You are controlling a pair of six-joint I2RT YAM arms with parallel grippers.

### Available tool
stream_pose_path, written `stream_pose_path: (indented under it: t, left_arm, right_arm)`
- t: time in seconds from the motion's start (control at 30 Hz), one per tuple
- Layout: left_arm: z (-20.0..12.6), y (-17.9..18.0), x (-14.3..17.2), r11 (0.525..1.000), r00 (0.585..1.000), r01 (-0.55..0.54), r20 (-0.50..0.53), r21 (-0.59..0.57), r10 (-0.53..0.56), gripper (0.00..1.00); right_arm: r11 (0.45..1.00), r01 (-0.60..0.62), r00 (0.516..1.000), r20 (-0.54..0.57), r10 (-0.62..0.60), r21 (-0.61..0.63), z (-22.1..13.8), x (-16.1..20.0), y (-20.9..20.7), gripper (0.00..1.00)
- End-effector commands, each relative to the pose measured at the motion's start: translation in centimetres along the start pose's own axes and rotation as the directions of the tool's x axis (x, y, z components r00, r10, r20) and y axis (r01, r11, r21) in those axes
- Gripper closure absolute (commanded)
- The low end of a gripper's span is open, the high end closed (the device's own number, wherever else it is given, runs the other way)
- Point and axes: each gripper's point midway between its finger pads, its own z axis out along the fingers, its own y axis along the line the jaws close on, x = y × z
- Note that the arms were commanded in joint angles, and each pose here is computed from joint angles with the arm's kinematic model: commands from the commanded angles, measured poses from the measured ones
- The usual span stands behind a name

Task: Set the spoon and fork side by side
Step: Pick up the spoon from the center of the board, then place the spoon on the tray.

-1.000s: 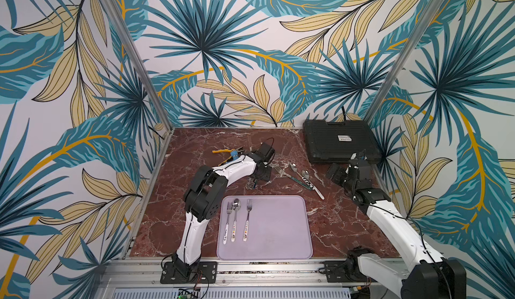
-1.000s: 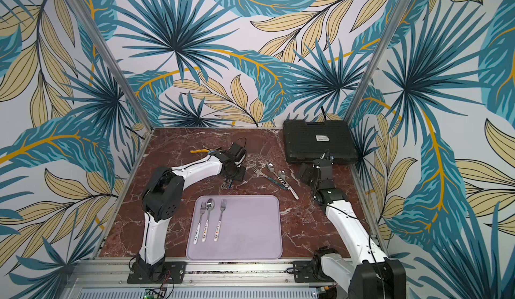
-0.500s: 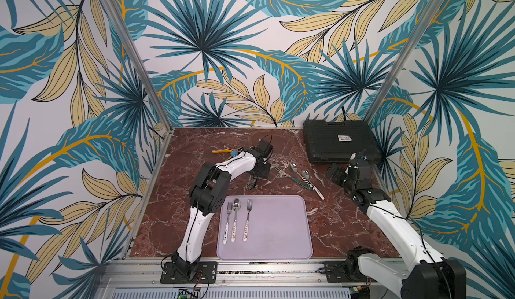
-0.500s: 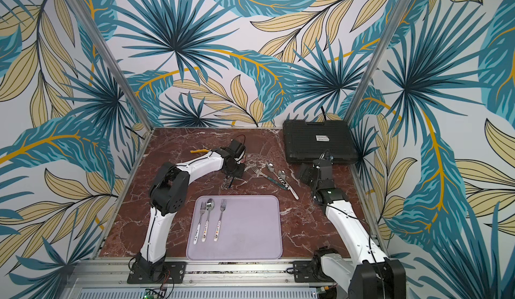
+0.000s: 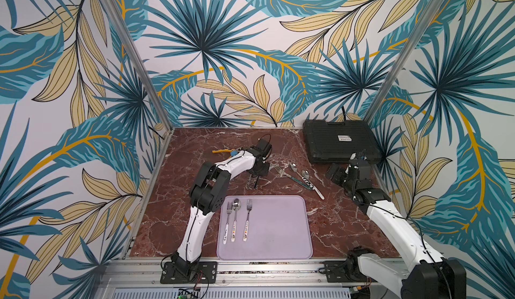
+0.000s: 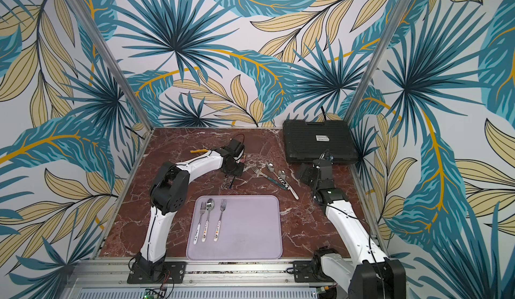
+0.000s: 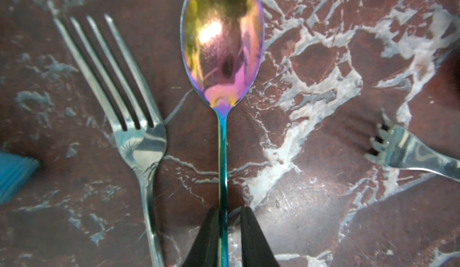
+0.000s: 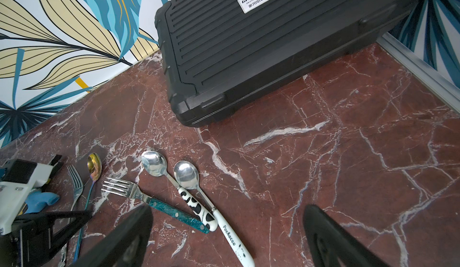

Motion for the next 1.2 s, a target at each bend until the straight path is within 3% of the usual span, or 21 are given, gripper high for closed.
stream_pose_path:
  t: [0.0,0.27,0.6,0.8,1.17]
  left_arm:
    - [-0.6,0.3,0.1,1.0,1.0,0.01,-0.021,-0.011,-0.01,0.87]
    - [-3.1,-0.4,-0.6,0.999,0.999,0.034,0.021,0.03,-0.035,0.99]
    - [-7.9,-0.6,-0.1,0.997,0.995,0.073,0.063,0.023,-0.074,1.0]
    - [-10.1,-1.2,2.7,0.996,0.993,0.092,0.071,0.014,-0.093,1.0]
    - [-11.9,-3.2,11.6,0.987,0.986,0.163,0.015,0.008,-0.163,1.0]
  right_arm:
    - [1.0,-0.009,1.0,-0.021,0.009,0.012,0.1,0.7,-0.4,0.01]
    - [1.0,-0.009,1.0,-0.017,0.009,0.009,0.0,0.5,-0.3,0.01]
    - [1.0,-0.011,1.0,-0.015,0.011,0.008,-0.2,0.5,-0.4,0.0]
    - [1.0,-0.013,1.0,-0.01,0.013,0.001,-0.3,0.4,-0.3,0.01]
    - [1.0,-0.016,1.0,-0.007,0.016,0.0,-0.4,0.4,-0.3,0.01]
